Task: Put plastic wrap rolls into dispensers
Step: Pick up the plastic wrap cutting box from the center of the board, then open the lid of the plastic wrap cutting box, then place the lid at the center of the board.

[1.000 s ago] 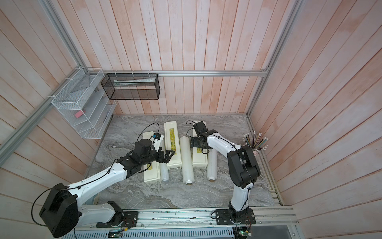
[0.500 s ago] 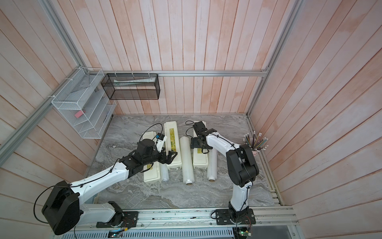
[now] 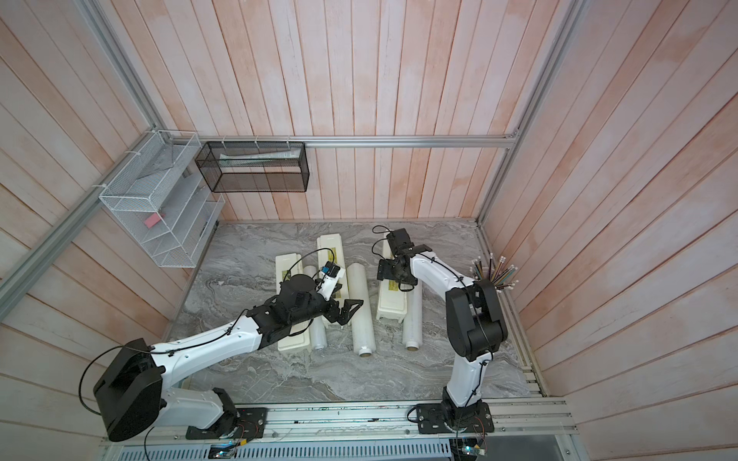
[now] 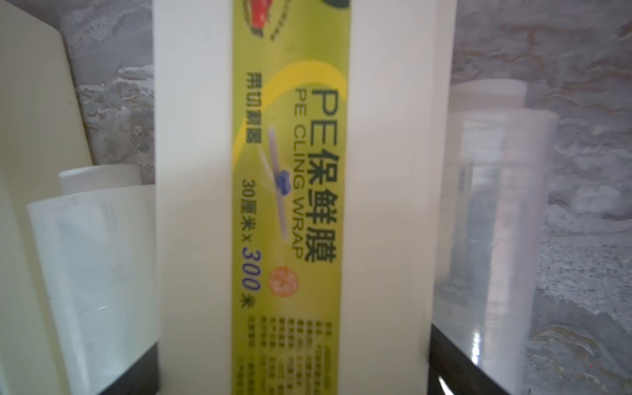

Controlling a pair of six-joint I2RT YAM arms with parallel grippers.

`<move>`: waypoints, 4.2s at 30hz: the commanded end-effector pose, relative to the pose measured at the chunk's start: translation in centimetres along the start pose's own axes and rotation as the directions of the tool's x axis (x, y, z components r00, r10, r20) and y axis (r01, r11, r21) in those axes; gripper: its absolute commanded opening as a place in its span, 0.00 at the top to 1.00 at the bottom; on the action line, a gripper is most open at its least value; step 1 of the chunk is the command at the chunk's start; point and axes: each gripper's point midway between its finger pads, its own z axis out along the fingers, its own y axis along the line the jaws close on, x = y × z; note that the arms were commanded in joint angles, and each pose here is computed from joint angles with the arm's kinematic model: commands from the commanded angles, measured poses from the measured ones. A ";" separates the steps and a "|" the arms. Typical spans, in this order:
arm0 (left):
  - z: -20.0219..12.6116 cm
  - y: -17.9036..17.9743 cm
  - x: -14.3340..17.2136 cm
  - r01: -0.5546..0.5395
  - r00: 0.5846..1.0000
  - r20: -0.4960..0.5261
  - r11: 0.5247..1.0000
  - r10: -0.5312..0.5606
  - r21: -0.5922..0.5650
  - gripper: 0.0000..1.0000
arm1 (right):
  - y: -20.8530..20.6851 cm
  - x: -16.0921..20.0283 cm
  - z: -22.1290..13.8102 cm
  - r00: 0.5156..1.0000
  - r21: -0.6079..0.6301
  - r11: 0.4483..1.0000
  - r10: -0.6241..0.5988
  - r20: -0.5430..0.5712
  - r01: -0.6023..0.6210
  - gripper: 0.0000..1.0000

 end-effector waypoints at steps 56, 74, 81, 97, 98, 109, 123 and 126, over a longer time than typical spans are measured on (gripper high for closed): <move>8.4 -4.3 -3.3 -0.616 0.662 0.083 0.605 0.745 -0.505 0.00 | 4.9 -2.7 -14.8 0.966 -0.606 0.770 0.260 0.012 -0.200 0.23; 8.0 -3.0 -3.0 -0.584 0.670 0.060 0.575 0.740 -0.572 0.47 | 4.6 -3.0 -14.9 0.961 -0.638 0.741 0.275 0.005 -0.209 0.23; 7.6 -2.9 -3.0 -0.563 0.689 0.074 0.598 0.720 -0.571 0.50 | 3.1 -3.7 -15.2 0.958 -0.646 0.734 0.286 0.014 -0.210 0.24; 6.9 -2.4 -2.9 -0.529 0.694 0.095 0.595 0.713 -0.605 0.48 | -0.3 -4.9 -17.3 0.949 -0.710 0.670 0.315 0.007 -0.217 0.24; 6.8 -2.4 -2.9 -0.529 0.694 0.096 0.595 0.714 -0.605 0.48 | -0.6 -5.0 -17.5 0.946 -0.715 0.663 0.325 0.007 -0.222 0.24; 6.7 -2.8 -3.3 -0.489 0.715 0.141 0.634 0.685 -0.599 0.46 | -3.4 -4.7 -17.0 0.935 -0.645 0.723 0.353 0.039 -0.246 0.23; 8.4 -6.0 -3.3 -0.107 0.913 0.325 0.913 0.248 -0.395 0.39 | -14.8 -1.8 -12.1 0.932 -0.033 0.951 0.309 0.188 -0.308 0.22; 9.1 -5.5 -2.8 -0.034 0.926 0.332 0.915 0.180 -0.402 0.40 | -16.3 -0.8 -11.1 0.936 0.048 0.949 0.299 0.186 -0.313 0.22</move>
